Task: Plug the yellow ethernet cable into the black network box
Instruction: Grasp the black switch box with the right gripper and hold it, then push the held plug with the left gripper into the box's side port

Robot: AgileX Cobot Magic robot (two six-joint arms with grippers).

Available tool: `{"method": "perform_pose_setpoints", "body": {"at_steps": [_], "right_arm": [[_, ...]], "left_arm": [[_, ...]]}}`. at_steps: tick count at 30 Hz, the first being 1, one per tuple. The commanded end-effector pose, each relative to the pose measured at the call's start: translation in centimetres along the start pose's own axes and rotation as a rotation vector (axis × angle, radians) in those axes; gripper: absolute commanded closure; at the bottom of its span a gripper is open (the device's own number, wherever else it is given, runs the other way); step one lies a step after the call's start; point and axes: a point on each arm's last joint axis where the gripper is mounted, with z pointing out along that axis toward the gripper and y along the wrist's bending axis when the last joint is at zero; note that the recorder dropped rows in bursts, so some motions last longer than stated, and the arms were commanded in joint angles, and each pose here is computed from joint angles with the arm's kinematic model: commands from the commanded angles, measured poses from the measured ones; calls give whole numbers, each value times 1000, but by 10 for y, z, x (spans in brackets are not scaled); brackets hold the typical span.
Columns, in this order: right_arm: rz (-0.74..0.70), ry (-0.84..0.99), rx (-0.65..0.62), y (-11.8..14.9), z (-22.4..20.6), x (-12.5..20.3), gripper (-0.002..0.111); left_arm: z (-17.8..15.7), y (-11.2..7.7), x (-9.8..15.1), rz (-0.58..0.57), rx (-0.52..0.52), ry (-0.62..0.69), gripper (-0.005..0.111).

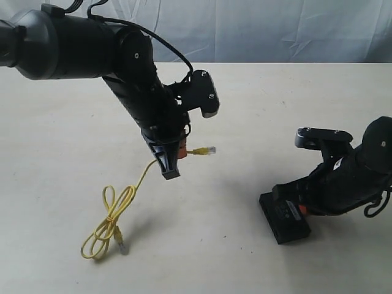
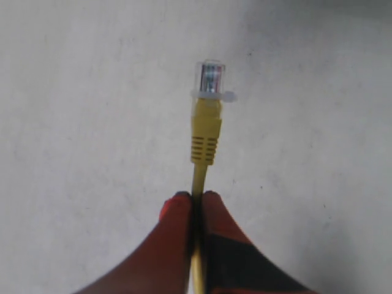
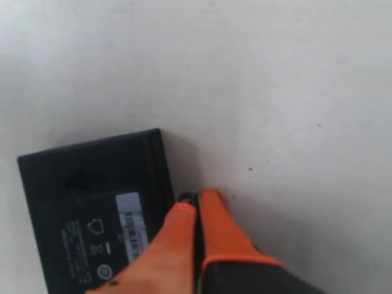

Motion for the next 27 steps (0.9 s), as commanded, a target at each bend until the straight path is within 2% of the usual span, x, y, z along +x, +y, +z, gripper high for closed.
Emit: {"method": "perform_pose_setpoints", "body": {"at_steps": [1, 5, 9, 14, 19, 23, 27], "right_arm": [[48, -15, -4, -11, -15, -6, 109], [106, -54, -6, -27, -31, -19, 109], [92, -36, -12, -27, -32, -21, 109], [92, -5, -10, -27, -26, -20, 109], [107, 21, -37, -26, -16, -19, 109], [73, 14, -50, -17, -13, -19, 109], [48, 11, -51, -12, -11, -19, 109]], "left_arm": [[-7, -13, -1, -48, 22, 25, 107], [-5, -42, -6, -27, 51, 54, 107], [8, -72, -16, 36, 81, 64, 107], [23, -94, -31, 80, 96, 28, 107], [45, -104, -34, 80, 123, 36, 107], [57, -103, -37, 62, 107, -2, 107], [69, -105, -34, 47, 125, 14, 107]]}}
